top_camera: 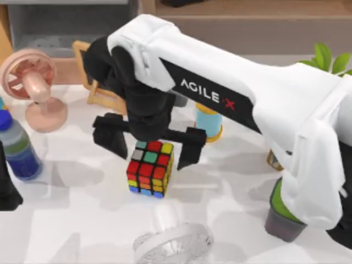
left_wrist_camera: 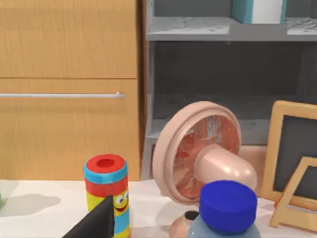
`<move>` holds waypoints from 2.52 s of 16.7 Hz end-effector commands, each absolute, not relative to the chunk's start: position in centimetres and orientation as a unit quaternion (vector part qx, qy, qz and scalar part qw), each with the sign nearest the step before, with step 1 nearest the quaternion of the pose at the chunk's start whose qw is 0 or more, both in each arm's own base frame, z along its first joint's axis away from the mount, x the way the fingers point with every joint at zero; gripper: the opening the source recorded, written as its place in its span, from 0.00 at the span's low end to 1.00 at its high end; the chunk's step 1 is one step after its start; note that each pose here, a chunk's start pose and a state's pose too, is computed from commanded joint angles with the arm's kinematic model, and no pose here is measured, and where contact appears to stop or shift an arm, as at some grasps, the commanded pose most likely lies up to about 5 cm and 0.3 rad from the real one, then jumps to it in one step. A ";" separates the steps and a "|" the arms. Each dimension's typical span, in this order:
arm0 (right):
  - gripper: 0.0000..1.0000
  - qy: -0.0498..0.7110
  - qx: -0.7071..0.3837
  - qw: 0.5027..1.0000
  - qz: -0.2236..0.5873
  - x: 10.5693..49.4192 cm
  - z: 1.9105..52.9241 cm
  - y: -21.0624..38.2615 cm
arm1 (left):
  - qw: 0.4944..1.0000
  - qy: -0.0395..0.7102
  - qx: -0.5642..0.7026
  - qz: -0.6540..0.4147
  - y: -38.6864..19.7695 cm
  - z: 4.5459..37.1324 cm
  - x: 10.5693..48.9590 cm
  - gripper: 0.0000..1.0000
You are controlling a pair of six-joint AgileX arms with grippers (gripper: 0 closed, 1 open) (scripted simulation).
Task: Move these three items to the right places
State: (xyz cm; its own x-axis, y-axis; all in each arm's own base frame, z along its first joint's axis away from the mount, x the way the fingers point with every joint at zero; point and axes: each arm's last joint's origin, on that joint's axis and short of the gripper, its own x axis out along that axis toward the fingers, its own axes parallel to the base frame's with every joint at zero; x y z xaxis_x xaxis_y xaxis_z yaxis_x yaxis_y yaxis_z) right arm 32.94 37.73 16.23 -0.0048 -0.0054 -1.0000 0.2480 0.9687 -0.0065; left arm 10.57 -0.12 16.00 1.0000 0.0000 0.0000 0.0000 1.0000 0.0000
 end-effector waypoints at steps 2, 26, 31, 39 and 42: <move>1.00 0.702 0.088 0.701 -0.089 32.8 15.5 37.7 | 1.000 0.000 0.000 0.000 -0.1 16.0 10.6 1.00; 0.00 0.702 0.088 0.701 -0.088 32.8 15.4 37.7 | 1.000 0.000 0.000 0.000 -0.1 16.0 10.6 1.00; 0.00 0.702 0.089 0.701 -0.089 32.9 15.7 37.7 | 1.000 0.000 0.000 0.000 -0.1 16.0 10.6 1.00; 0.00 0.702 0.090 0.701 -0.090 32.9 18.3 37.6 | 1.000 0.000 0.000 0.000 -0.1 16.0 10.6 1.00; 0.00 0.701 0.091 0.702 -0.089 32.9 18.4 37.6 | 1.000 0.000 0.000 0.000 -0.1 16.0 10.6 1.00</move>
State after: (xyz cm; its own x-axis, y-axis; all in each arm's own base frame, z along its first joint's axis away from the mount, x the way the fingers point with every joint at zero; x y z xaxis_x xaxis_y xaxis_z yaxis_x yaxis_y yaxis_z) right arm 32.89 37.63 18.42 0.0012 0.0026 -1.0000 0.2537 0.9673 0.0029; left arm 10.57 -0.12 16.00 1.0000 0.0000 0.0000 0.0000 1.0000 0.0000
